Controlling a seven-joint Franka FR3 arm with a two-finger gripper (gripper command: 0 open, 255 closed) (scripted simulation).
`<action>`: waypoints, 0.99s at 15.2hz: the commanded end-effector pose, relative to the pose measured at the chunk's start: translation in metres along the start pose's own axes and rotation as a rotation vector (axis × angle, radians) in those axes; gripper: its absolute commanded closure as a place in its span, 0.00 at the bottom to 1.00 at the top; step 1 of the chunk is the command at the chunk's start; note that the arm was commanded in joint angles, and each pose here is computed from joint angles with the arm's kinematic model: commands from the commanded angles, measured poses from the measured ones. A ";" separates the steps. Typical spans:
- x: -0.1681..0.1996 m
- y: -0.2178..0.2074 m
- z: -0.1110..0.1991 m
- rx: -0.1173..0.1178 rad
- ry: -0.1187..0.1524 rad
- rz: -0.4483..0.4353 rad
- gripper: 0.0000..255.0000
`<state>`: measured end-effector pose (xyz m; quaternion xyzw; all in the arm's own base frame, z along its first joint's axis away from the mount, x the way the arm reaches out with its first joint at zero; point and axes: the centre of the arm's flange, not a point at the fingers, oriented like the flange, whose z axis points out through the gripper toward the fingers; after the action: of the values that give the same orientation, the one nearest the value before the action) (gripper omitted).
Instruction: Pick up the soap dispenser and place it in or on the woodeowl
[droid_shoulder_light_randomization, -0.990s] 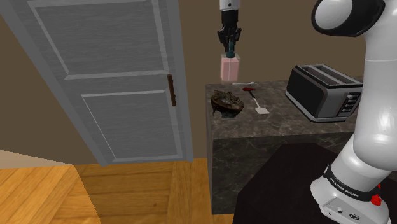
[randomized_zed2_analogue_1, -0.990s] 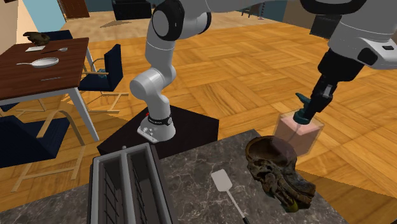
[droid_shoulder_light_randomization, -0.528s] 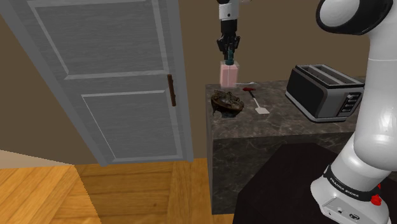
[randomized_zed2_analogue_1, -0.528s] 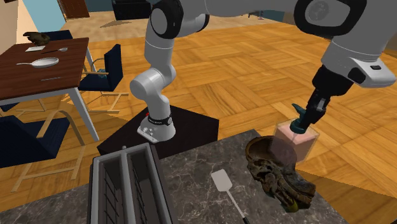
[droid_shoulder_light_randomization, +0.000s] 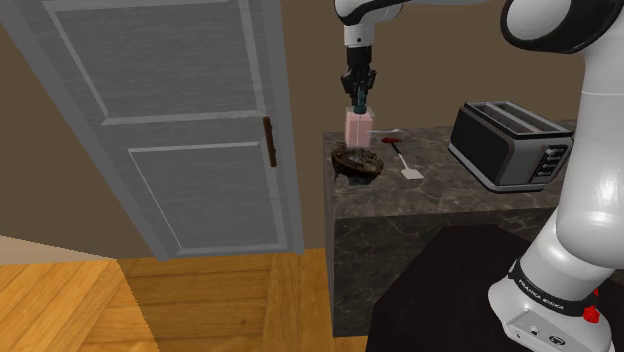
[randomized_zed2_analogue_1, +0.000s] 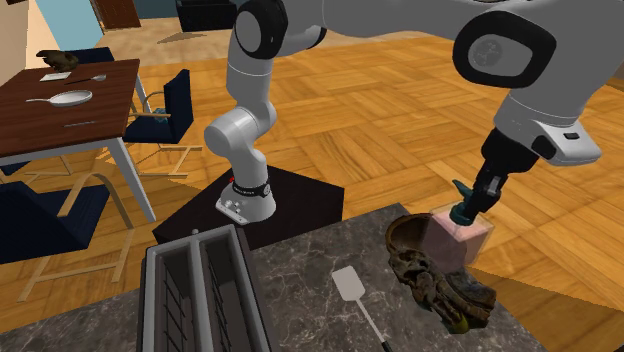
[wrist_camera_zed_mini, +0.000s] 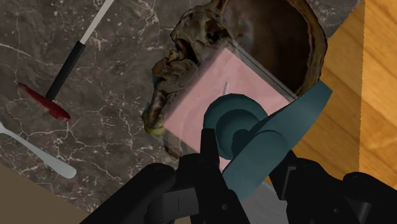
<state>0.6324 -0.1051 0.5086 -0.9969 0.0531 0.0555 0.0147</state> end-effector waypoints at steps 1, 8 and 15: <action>0.000 0.000 0.002 0.000 0.001 0.000 1.00; 0.000 0.000 0.002 0.000 0.001 0.000 0.00; 0.000 0.000 -0.038 0.000 0.001 0.000 0.00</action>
<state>0.6369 -0.1048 0.5321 -0.9970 0.0532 0.0546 0.0146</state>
